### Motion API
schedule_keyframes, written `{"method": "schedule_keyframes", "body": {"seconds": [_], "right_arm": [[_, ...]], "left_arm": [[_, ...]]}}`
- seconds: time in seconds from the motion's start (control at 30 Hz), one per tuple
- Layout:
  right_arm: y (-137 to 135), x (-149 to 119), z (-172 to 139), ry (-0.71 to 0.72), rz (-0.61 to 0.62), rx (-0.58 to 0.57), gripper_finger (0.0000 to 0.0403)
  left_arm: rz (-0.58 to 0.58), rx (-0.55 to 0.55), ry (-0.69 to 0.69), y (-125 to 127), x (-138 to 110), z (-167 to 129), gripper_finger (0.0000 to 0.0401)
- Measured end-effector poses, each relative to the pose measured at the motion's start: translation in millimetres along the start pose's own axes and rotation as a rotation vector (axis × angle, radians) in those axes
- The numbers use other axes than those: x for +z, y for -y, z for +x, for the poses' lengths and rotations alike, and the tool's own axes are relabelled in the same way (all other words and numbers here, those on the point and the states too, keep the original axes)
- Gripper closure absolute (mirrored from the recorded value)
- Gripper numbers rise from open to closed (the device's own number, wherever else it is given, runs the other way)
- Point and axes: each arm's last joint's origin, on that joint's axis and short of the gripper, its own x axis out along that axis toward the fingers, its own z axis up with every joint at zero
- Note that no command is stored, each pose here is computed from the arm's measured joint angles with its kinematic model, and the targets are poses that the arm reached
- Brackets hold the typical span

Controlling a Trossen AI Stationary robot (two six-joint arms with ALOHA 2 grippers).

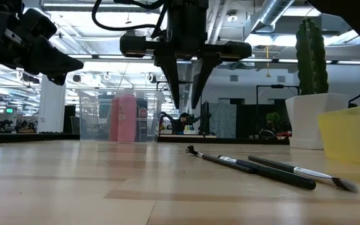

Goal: Pick & Place Paint Supplies
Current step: Put the brow brush into the yellow bin

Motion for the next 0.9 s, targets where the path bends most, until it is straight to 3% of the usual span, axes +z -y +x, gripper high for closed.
{"method": "schedule_keyframes", "body": {"seconds": [0.23,0.37,0.67,0.9], "right_arm": [[4.6,-4.1,22.8,-0.041,0.051,-0.07,0.0228],[3.3,-6.0,28.9,-0.044,0.09,-0.059,0.0209],[1.4,-4.1,30.1,-0.041,0.097,-0.041,0.0219],[2.3,-9.5,53.6,-0.081,0.099,-0.043,0.0236]], "left_arm": [[0.003,0.004,-0.048,-0.2,-3.8,3.3,0.04],[0.004,0.006,-0.067,-0.2,-5.4,4.6,0.04],[0.005,0.006,-0.082,-0.2,-6.4,5.6,0.04],[0.005,0.003,-0.082,-0.1,-6.4,5.6,0.04]]}}
